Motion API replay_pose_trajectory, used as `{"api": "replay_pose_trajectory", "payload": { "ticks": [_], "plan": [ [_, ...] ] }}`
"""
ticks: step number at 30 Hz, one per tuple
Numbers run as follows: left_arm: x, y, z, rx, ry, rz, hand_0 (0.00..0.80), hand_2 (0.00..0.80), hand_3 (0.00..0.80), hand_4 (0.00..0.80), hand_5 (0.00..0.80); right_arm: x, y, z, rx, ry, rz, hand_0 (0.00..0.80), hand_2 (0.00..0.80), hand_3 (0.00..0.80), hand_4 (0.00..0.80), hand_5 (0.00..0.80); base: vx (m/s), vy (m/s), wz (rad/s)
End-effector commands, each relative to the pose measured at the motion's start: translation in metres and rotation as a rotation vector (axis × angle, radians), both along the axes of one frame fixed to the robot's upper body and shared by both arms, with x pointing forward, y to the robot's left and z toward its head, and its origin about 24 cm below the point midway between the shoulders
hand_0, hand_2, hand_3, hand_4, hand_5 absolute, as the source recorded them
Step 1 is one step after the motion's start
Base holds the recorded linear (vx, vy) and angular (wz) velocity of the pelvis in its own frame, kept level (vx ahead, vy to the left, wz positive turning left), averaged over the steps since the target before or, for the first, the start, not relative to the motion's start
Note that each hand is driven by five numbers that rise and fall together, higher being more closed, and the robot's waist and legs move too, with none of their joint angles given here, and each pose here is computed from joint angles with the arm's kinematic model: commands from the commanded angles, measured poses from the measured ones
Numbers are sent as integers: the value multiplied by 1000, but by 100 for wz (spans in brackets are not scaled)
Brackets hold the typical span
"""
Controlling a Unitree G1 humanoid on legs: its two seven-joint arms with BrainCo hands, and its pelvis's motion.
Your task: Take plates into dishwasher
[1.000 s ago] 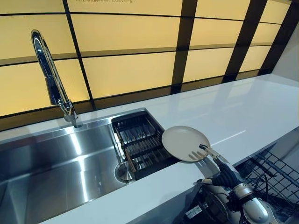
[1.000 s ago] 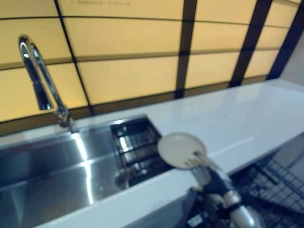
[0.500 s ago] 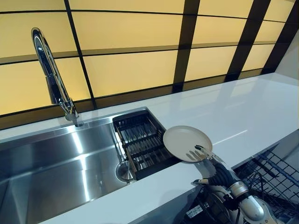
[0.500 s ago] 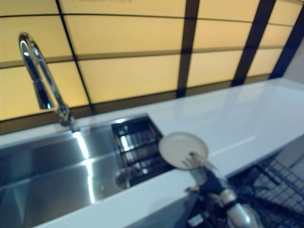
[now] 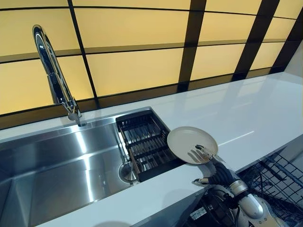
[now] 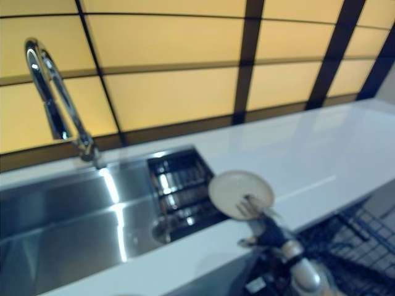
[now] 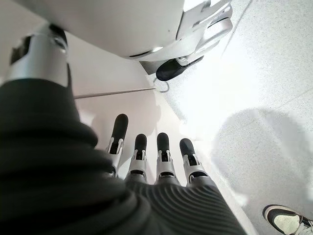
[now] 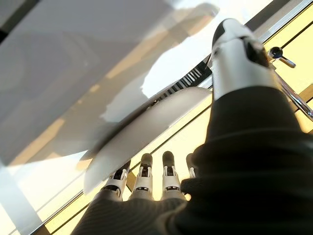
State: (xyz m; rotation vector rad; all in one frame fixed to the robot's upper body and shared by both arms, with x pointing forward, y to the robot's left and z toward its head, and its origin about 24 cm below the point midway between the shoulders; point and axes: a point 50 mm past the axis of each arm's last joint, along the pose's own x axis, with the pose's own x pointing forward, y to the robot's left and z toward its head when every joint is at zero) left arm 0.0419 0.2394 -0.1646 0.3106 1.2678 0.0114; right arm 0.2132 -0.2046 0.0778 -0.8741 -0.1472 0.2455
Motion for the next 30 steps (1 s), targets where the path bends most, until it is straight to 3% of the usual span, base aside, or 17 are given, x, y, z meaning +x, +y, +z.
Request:
{"api": "replay_pose_trajectory", "payload": {
  "ticks": [1, 30],
  "plan": [
    [48, -13, 8, -20, -152, -142, 0, 0, 0, 0, 0, 19, 12, 20, 24, -129, 4, 0, 0, 0, 0, 0, 36, -8, 11],
    [45, -11, 8, -15, -132, -177, 0, 0, 0, 0, 0, 30, 0, 5, -74, -90, -114, 0, 0, 0, 0, 0, 10, -11, 2]
  ]
}}
